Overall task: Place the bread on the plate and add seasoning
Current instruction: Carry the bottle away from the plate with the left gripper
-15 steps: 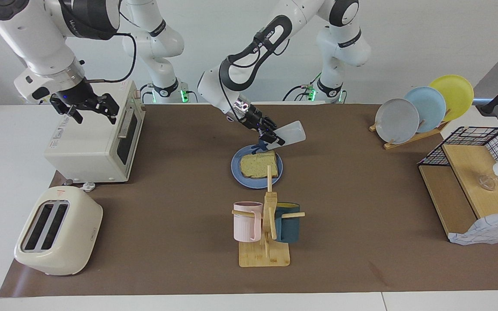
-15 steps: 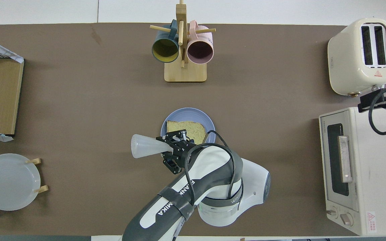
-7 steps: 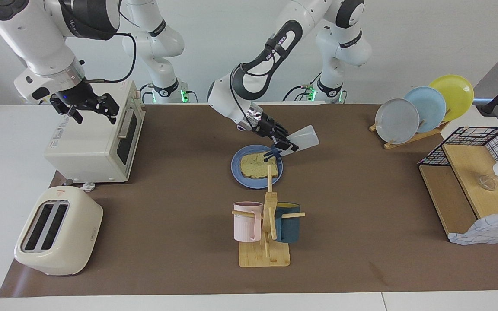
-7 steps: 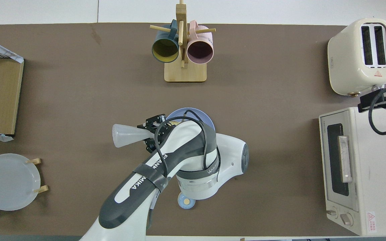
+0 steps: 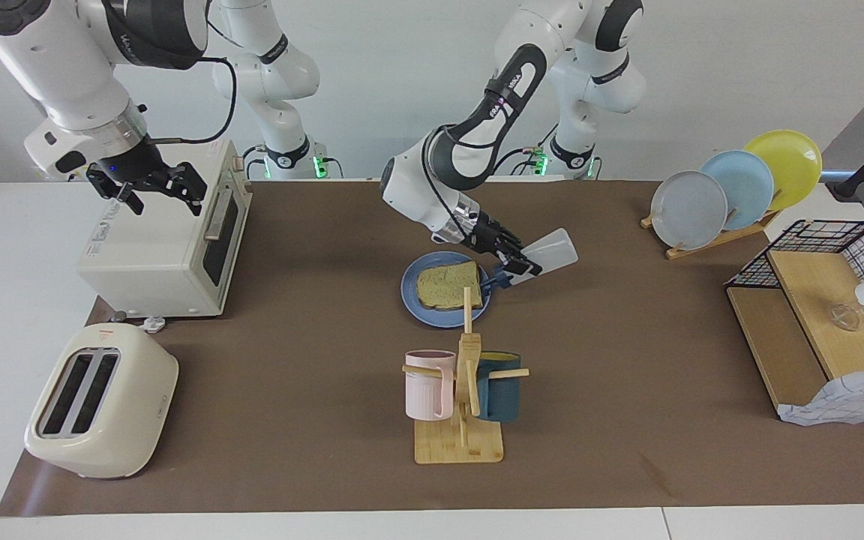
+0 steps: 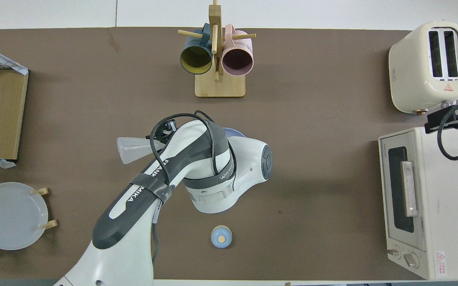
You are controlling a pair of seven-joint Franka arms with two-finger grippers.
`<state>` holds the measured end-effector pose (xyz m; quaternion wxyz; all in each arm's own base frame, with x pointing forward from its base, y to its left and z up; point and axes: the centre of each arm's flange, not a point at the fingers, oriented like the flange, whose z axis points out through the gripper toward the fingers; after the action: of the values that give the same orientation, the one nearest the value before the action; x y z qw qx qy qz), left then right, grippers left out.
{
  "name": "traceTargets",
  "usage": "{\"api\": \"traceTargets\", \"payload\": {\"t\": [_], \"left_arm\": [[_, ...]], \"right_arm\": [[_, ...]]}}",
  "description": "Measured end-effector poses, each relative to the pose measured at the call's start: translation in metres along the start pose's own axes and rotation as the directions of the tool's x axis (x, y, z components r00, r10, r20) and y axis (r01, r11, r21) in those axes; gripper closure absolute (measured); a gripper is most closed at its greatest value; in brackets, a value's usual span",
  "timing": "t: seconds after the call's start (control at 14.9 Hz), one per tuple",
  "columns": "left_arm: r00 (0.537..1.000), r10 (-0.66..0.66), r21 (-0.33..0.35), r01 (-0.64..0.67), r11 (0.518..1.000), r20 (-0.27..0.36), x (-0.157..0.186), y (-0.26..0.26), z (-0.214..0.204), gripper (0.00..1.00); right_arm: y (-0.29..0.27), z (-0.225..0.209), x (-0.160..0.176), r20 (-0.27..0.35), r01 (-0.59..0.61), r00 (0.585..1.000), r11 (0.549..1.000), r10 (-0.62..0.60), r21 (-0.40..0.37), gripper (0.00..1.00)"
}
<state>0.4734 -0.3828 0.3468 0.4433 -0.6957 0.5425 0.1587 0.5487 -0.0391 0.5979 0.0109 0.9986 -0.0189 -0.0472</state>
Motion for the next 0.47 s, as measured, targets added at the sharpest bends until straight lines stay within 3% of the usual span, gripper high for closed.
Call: {"api": "traceTargets", "payload": {"t": [0.27, 0.47], "left_arm": [[0.998, -0.059, -0.024, 0.059, 0.998, -0.021, 0.000, -0.004, 0.001, 0.67], [0.994, -0.108, -0.043, 0.106, 0.993, -0.035, -0.022, -0.026, 0.005, 0.67]], "right_arm": [[0.000, 0.000, 0.000, 0.000, 0.000, 1.000, 1.000, 0.000, 0.000, 0.00], [0.000, 0.000, 0.000, 0.000, 0.000, 1.000, 1.000, 0.000, 0.000, 0.00]]}}
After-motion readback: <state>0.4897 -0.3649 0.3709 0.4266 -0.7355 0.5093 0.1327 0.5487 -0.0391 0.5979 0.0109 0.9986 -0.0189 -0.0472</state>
